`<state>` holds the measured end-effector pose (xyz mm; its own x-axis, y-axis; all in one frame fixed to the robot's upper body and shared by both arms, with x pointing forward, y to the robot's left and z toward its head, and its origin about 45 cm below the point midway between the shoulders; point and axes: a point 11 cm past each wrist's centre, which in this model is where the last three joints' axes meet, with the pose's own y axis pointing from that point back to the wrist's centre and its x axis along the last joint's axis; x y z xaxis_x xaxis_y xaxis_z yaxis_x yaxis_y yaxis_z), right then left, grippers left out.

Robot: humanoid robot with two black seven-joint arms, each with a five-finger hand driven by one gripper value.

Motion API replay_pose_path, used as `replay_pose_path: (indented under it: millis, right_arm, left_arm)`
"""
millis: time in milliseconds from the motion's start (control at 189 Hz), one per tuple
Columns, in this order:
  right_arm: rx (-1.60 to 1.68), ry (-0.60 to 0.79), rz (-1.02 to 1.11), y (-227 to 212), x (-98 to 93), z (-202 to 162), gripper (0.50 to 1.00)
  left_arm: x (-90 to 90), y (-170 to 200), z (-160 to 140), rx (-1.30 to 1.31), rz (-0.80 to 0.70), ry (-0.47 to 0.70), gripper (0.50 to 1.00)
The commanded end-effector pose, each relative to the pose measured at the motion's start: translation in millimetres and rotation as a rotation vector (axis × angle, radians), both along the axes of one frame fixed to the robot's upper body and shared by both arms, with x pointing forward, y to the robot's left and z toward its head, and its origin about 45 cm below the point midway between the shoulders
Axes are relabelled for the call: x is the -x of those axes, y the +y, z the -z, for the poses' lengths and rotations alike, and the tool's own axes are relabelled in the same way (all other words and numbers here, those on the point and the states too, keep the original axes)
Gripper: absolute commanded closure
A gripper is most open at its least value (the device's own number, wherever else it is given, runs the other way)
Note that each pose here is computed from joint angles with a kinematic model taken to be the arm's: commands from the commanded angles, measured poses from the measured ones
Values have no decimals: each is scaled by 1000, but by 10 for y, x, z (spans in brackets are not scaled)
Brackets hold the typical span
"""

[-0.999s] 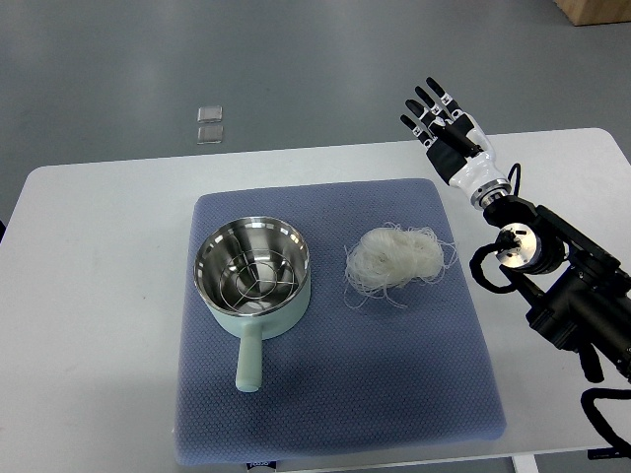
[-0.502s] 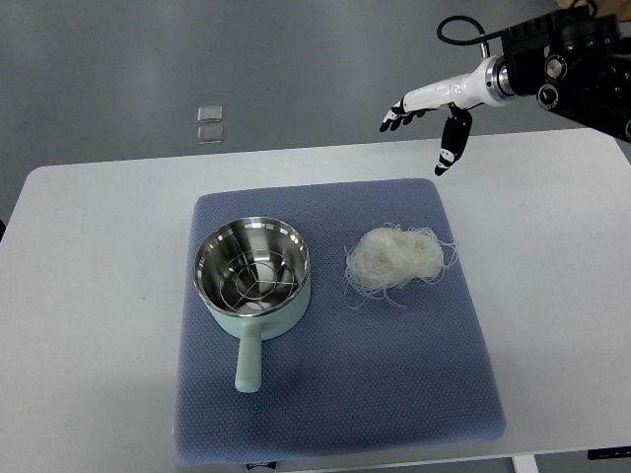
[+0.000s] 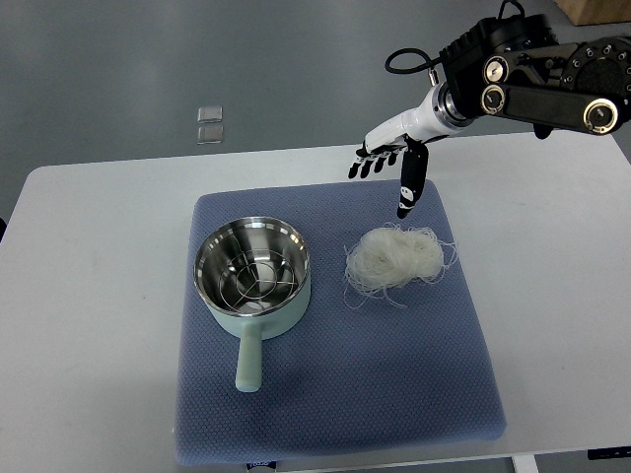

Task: Put vermicelli into pot with right hand
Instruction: 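Move the right hand over the white vermicelli bundle, then lower the right hand onto the vermicelli and close fingers around it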

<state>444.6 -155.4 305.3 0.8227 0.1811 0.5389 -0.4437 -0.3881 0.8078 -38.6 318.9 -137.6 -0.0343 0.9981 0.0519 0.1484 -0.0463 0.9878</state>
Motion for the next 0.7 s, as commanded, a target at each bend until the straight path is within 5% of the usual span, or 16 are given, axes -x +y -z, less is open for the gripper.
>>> replay_pose_path:
  millis: [0,597,692]
  right_arm:
    - [-46,47,30,-44,68,219,579]
    - [-98,43,88,-289,281,1152,593]
    - [-101,46,99,-322,305,1225,652]
  left_arm:
    - [-1,0,0,0,0,0,500]
    - [0,1,0,0,3,0,500]
    - [0,1,0,0,3,0,500]
